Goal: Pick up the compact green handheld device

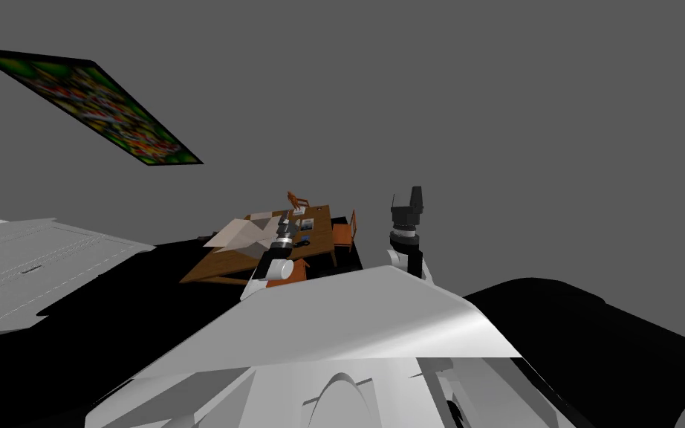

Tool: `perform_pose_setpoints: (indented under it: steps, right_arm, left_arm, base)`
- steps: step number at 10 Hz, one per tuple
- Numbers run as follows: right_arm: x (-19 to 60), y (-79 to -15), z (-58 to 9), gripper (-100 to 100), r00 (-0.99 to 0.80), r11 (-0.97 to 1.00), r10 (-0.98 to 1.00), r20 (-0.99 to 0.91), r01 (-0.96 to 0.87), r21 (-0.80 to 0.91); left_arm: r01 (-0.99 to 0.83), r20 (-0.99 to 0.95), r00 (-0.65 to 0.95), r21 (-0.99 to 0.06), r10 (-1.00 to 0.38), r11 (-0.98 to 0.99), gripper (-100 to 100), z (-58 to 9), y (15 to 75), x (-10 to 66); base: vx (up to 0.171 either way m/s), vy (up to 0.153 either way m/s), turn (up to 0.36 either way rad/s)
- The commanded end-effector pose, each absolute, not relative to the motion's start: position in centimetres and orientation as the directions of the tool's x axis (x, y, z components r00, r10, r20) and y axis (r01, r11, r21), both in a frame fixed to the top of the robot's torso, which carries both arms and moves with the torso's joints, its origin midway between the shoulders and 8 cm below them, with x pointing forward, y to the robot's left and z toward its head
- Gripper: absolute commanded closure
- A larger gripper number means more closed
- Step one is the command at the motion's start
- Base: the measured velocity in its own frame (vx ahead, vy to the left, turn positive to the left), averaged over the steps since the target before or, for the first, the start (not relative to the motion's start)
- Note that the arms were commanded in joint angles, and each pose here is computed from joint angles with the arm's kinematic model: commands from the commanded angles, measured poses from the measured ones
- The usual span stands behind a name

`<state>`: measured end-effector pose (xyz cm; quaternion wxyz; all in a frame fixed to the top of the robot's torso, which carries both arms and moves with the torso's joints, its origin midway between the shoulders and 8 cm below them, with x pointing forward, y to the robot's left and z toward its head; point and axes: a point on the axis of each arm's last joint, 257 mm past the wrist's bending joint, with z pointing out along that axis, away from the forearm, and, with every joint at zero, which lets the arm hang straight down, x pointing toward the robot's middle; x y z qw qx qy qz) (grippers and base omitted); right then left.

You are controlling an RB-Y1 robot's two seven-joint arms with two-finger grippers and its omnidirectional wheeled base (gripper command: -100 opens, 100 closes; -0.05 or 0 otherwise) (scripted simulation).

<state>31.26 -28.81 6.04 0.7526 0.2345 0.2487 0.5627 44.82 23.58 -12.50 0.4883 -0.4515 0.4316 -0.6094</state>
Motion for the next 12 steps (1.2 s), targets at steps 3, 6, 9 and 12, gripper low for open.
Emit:
perform_pose_setpoints:
  steps: [3,6,9,12]
  right_arm:
    - [31.3,-28.8,6.0,0,0.243,0.257,0.964,-0.110,-0.730,0.633]
    - [31.3,-28.8,6.0,0,0.243,0.257,0.964,-0.110,-0.730,0.633]
    - [31.3,-28.8,6.0,0,0.243,0.257,0.964,-0.110,-0.730,0.633]
    - [31.3,-28.8,6.0,0,0.243,0.257,0.964,-0.110,-0.730,0.633]
  left_arm:
    - [0.088,0.154,-0.142,-0.982,-0.978,-0.168,-100,-16.1,22.5,46.1]
    - [-0.048,0.188,-0.169,-0.982,-0.967,-0.183,-100,-20.4,21.3,47.4]
    - [-0.140,0.204,-0.177,-0.974,-0.963,-0.181,-100,-23.2,20.7,47.8]
    - [-0.275,0.233,-0.187,-0.945,-0.954,-0.177,-100,-27.5,19.8,48.4]
  base:
    - [0.009,-0.002,-0.031]
    - [0.011,-0.002,-0.043]
    - [0.011,-0.002,-0.036]
    - [0.012,-0.003,-0.043]
